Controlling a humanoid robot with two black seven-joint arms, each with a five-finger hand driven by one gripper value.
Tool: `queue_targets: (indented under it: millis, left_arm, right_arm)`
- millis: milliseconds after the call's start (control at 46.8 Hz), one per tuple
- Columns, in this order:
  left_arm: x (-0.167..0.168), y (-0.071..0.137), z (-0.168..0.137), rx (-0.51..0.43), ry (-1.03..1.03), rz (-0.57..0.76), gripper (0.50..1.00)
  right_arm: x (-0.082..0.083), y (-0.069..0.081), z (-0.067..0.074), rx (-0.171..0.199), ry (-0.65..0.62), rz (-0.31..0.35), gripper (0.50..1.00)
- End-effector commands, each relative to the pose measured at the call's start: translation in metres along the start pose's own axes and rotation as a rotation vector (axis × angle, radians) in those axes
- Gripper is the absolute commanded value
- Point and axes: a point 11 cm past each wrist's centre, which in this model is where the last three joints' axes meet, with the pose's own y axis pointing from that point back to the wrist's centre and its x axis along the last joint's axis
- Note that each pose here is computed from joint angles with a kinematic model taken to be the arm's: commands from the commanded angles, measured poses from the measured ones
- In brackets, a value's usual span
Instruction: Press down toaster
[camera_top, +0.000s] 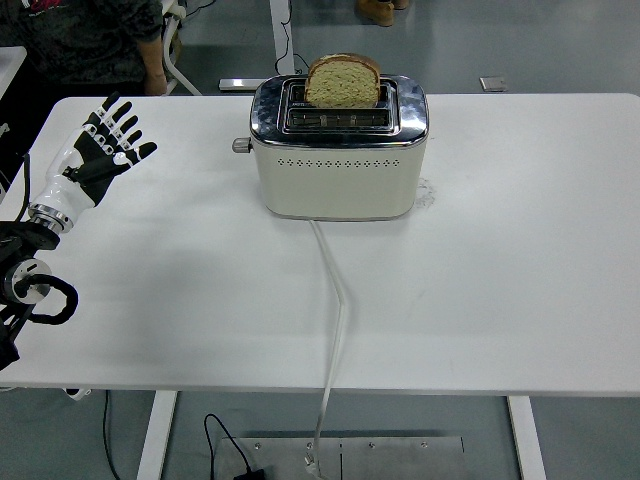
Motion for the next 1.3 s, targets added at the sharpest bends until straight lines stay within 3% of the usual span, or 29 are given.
queue_targets:
  millis: [0, 235, 598, 876, 1282]
  left_arm:
    - [-0.004, 0.0, -0.004, 0.022, -0.033, -0.021, 1.0]
    - [-0.019, -0.001, -0.016, 0.095, -0.2, -0.105, 1.0]
    - [-0.064, -0.005, -0.003, 0.087, -0.395, -0.324, 1.0]
    - [-0.042, 0.003, 0.018, 0.085, -0.512, -0.309, 1.0]
    - [-0.025, 0.011, 0.017, 0.134, -0.817, -0.327, 1.0]
  right_arm:
    - [0.0, 0.0, 0.0, 0.0, 0.0, 0.0, 0.998]
    - [0.0, 0.0, 0.0, 0.0, 0.0, -0.001, 0.998]
    - [0.0, 0.0, 0.0, 0.0, 0.0, 0.0, 0.998]
    - [0.0, 0.0, 0.0, 0.0, 0.0, 0.0, 0.998]
    - [0.0, 0.0, 0.0, 0.0, 0.0, -0.001, 0.998]
